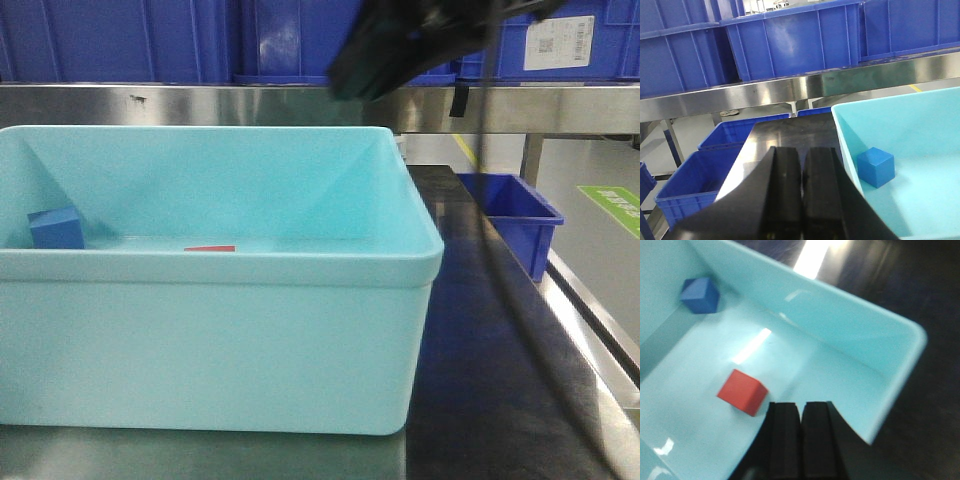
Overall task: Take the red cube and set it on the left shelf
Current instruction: 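Lower the open right gripper into the teal tub over the red cube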
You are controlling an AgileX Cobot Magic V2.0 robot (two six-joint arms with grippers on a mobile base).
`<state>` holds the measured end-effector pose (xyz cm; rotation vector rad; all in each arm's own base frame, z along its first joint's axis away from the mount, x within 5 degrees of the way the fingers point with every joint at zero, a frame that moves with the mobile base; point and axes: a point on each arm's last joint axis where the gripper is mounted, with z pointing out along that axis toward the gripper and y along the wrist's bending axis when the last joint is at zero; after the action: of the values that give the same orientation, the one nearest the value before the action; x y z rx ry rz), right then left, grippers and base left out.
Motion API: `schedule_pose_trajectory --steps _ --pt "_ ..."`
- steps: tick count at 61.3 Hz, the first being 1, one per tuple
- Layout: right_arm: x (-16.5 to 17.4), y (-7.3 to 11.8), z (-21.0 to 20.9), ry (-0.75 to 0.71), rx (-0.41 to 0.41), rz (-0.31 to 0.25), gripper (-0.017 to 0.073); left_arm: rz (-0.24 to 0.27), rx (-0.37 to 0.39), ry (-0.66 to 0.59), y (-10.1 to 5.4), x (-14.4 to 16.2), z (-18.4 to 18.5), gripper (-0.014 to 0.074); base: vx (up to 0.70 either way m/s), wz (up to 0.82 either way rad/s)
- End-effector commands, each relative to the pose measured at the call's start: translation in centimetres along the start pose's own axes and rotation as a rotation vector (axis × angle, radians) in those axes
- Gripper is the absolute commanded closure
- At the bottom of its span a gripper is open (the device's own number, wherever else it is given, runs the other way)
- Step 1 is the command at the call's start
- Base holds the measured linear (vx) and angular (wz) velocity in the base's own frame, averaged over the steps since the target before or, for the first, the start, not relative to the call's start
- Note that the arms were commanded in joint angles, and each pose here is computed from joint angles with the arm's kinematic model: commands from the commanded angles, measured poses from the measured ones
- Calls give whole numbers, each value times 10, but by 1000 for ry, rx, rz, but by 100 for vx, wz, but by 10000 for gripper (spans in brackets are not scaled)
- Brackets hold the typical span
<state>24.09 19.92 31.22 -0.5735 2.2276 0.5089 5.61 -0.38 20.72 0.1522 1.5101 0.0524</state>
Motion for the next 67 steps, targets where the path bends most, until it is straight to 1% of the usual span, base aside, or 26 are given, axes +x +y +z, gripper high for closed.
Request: schedule_pose_trajectory --steps 1,12,16,19,22,23,28,32,48,67 --pt "-23 17 -3 -113 -48 -34 501 -4 -10 -60 0 0 1 488 0 0" --pt "-28 38 19 -88 -90 -69 498 -4 -10 -60 0 0 1 488 0 0" --pt "-30 45 24 -84 -101 -84 461 -4 -10 -60 0 0 1 488 0 0" --pt "-31 50 29 -76 -107 -96 403 -4 -10 -60 0 0 1 488 0 0" --pt "-31 55 34 -69 -114 -107 308 -4 -10 -60 0 0 1 488 0 0" --pt "-32 56 35 -69 -116 -111 263 -4 -10 -60 0 0 1 488 0 0" --pt "-33 63 42 -54 -124 -123 113 -4 -10 -60 0 0 1 488 0 0" --pt "-33 66 49 -25 -124 -129 55 -4 -10 -60 0 0 1 488 0 0" --pt "-28 76 72 113 -117 -151 51 -4 -10 -60 0 0 1 488 0 0" --pt "-25 75 76 147 -111 -153 51 -4 -10 -60 0 0 1 488 0 0"
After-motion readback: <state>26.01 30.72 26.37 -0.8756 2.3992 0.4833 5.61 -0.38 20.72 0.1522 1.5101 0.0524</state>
